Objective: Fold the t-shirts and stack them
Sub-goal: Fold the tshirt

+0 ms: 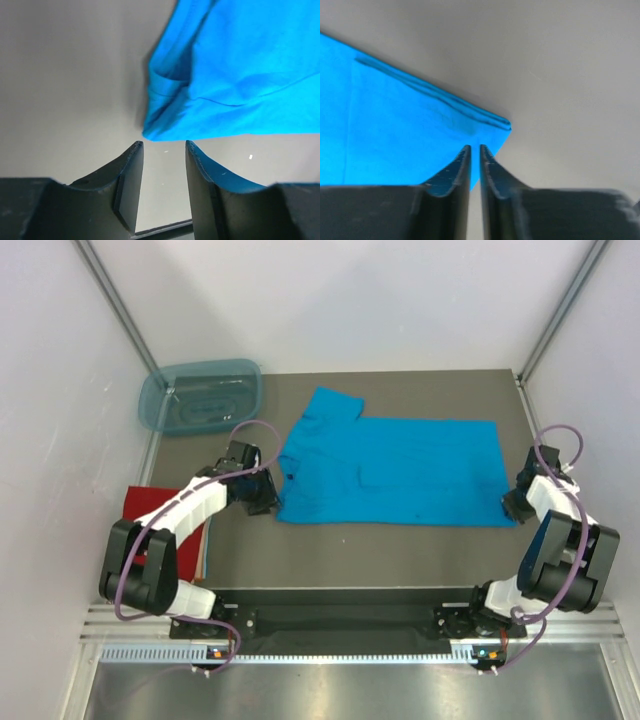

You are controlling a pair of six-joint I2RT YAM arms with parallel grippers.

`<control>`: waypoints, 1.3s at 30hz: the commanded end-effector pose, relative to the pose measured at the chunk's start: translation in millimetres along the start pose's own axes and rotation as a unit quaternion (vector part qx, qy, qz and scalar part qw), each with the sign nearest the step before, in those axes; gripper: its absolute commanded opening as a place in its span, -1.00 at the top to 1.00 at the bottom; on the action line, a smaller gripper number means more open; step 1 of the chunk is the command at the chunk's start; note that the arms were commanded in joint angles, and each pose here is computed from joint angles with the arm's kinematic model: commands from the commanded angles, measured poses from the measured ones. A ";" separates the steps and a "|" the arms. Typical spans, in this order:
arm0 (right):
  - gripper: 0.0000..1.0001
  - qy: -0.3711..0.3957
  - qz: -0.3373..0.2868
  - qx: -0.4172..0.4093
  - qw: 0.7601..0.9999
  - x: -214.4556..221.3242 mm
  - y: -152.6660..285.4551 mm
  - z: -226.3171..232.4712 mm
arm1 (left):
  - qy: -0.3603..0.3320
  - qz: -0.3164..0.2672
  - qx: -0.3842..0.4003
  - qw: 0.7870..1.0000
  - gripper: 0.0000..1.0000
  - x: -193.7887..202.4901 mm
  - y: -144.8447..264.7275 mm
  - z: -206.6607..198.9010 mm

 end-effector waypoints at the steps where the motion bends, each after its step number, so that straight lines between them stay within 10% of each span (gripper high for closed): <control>1: 0.71 -0.002 -0.030 -0.028 0.999 -21.9 21.6 9.0 | -0.004 -0.015 0.031 0.999 0.11 -13.1 5.1 -13.5; 7: 0.47 0.068 -0.035 -0.150 0.986 -20.5 50.8 45.4 | 0.025 -0.009 0.053 0.998 0.17 -25.0 -15.4 -11.1; 16: 0.21 0.262 0.014 -0.353 0.898 37.5 110.0 143.3 | 0.020 0.019 0.003 1.000 0.27 -34.5 -47.3 4.3; 39: -0.08 0.314 -0.017 -0.354 0.881 9.5 119.0 214.8 | 0.003 -0.040 -0.027 0.999 0.10 -63.7 13.5 -2.3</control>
Point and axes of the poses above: each gripper's point midway between its finger pads, its own y axis back along the fingers, its own z axis along the line the jaws close on, x = y × z, the point moved 3 cm from there along y, back along the fingers, and after that the axes turned 9 degrees about -y, right-handed, at the moved point
